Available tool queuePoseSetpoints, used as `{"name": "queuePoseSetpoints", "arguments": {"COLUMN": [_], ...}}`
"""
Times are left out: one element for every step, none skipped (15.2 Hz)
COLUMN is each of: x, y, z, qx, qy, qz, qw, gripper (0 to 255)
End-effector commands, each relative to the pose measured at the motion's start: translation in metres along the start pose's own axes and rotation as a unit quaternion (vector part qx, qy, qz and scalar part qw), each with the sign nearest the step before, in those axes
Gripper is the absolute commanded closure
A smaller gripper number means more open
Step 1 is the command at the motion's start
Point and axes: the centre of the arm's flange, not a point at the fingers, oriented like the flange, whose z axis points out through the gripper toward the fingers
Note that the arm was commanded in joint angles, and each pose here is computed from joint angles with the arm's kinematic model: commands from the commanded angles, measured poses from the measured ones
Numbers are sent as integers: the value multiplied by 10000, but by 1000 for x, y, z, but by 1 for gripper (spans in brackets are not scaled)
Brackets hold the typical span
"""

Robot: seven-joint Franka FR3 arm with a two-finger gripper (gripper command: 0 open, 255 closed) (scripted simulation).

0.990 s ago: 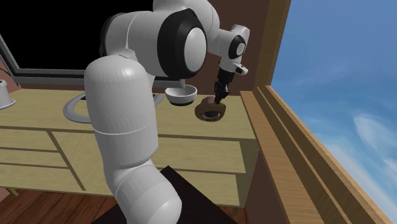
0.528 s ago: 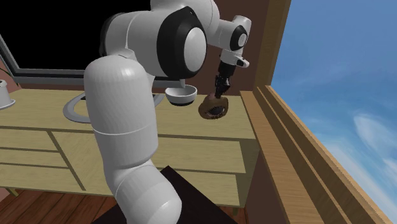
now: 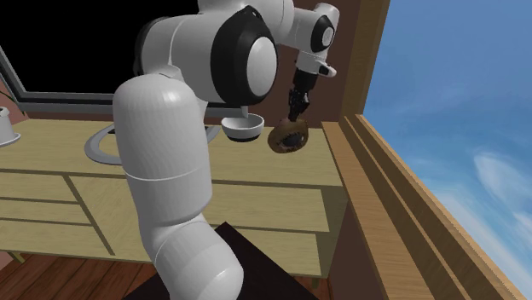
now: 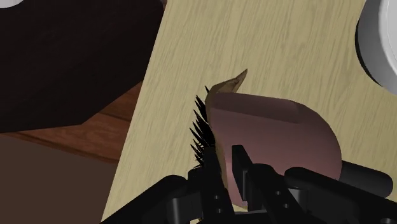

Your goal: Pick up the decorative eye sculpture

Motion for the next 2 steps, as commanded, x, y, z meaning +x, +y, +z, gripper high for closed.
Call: {"name": "queuePoseSetpoints", "arguments": {"x": [-3,-3], "y": [-1,-1], "z": [-6,-6], "qx": [5,5], "qy": [5,5], "qz": [-1,-1], "qw": [10000,10000], "gripper": [255,255]}}
